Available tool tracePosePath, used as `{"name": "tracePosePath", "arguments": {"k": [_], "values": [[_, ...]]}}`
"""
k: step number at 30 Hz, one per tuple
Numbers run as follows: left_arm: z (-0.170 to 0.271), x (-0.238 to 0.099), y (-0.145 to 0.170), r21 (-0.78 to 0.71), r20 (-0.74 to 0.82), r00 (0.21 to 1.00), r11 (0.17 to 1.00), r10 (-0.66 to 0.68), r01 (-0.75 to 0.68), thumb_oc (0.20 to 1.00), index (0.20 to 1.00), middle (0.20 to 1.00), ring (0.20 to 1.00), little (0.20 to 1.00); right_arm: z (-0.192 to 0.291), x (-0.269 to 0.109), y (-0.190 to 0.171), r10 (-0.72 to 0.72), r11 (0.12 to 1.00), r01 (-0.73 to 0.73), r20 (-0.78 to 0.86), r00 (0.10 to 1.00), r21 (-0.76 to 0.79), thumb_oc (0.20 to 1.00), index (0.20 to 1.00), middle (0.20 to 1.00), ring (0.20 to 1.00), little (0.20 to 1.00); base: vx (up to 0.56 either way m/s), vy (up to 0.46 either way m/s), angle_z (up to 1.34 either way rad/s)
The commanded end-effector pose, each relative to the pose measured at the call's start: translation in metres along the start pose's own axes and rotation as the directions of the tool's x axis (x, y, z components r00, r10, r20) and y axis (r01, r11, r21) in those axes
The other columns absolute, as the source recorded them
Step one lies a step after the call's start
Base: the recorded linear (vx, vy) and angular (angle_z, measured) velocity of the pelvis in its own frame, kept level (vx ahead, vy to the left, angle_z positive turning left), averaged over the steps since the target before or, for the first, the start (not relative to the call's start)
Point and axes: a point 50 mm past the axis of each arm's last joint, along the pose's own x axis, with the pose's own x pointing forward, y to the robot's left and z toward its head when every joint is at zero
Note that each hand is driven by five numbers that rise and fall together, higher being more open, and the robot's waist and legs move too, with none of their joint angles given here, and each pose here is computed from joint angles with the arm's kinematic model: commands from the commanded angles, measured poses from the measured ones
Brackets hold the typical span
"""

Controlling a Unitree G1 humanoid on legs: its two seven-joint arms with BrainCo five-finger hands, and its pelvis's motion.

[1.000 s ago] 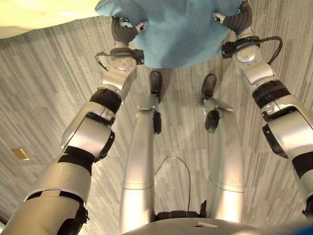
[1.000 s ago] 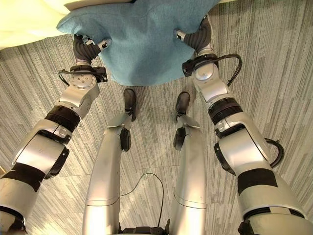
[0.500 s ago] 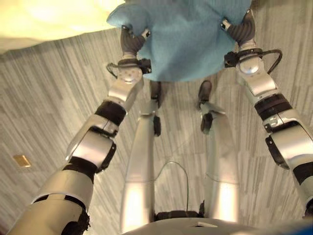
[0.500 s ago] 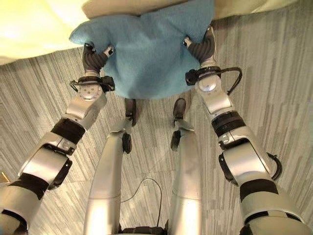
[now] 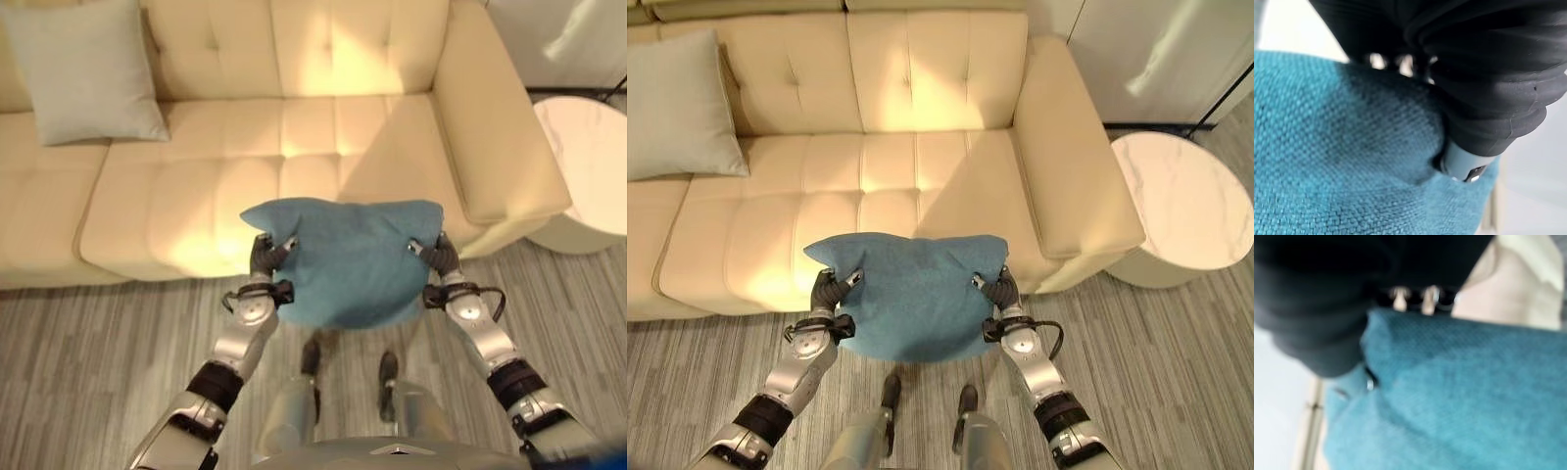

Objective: Pick up all the scattered cushions and arrange them neatly on the sofa.

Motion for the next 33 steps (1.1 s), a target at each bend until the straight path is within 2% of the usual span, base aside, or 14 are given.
{"name": "tracePosePath", "arguments": {"k": [1,5,9,10,11,14,17,24,33], "values": [[0.051,0.017,-0.036,0.022,0.217,0.963,0.987,-0.160,0.159,0.200,0.200,0.200,0.200,0.200,0.062,0.023,0.000,0.038,0.999,-0.041,0.258,0.965,0.007,0.200,0.200,0.200,0.200,0.200,0.32,0.125,-0.06],[0.024,0.001,-0.013,0.014,0.126,0.985,0.993,-0.121,0.120,0.200,0.200,0.200,0.200,0.200,0.042,0.015,0.001,0.050,0.998,-0.054,0.181,0.982,0.018,0.200,0.200,0.200,0.200,0.200,0.17,0.184,-0.25],[0.017,-0.002,-0.010,0.010,0.105,0.990,0.995,-0.098,0.097,0.200,0.200,0.200,0.200,0.200,0.045,0.013,0.001,0.043,0.999,-0.045,0.201,0.979,0.002,0.200,0.200,0.200,0.200,0.200,0.10,0.068,0.03],[0.014,-0.002,-0.009,0.014,0.085,0.992,0.996,-0.090,0.089,0.200,0.200,0.200,0.200,0.200,0.035,0.009,-0.009,0.004,1.000,-0.005,0.169,0.986,0.005,0.200,0.200,0.200,0.200,0.200,0.15,-0.166,0.95],[0.012,-0.004,-0.012,0.025,0.083,0.990,0.993,-0.115,0.114,0.200,0.200,0.200,0.200,0.200,0.037,0.007,-0.006,0.040,0.999,-0.040,0.179,0.983,-0.005,0.200,0.200,0.200,0.200,0.200,0.17,-0.288,1.56],[0.012,-0.005,-0.026,0.013,0.074,0.981,0.983,-0.181,0.181,0.200,0.200,0.200,0.200,0.200,0.032,0.001,-0.032,-0.056,0.998,0.056,0.170,0.984,0.006,0.200,0.200,0.200,0.200,0.200,0.09,-0.280,2.27],[0.007,-0.006,-0.030,0.041,0.053,0.975,0.976,-0.214,0.212,0.200,0.200,0.200,0.200,0.200,0.022,-0.006,-0.037,-0.092,0.996,0.090,0.139,0.986,0.026,0.200,0.200,0.200,0.200,0.200,0.04,-0.021,1.25],[0.023,-0.003,-0.023,0.042,0.117,0.978,0.984,-0.175,0.171,0.200,0.200,0.200,0.200,0.200,0.041,0.008,-0.005,-0.002,1.000,-0.001,0.193,0.981,0.016,0.200,0.200,0.200,0.200,0.200,0.19,0.180,-1.03],[0.019,-0.006,-0.008,0.027,0.110,0.986,0.992,-0.127,0.125,0.200,0.200,0.200,0.200,0.200,0.040,0.009,-0.001,0.053,0.998,-0.049,0.186,0.981,-0.025,0.200,0.200,0.200,0.200,0.200,0.18,-0.045,-0.24]]}}
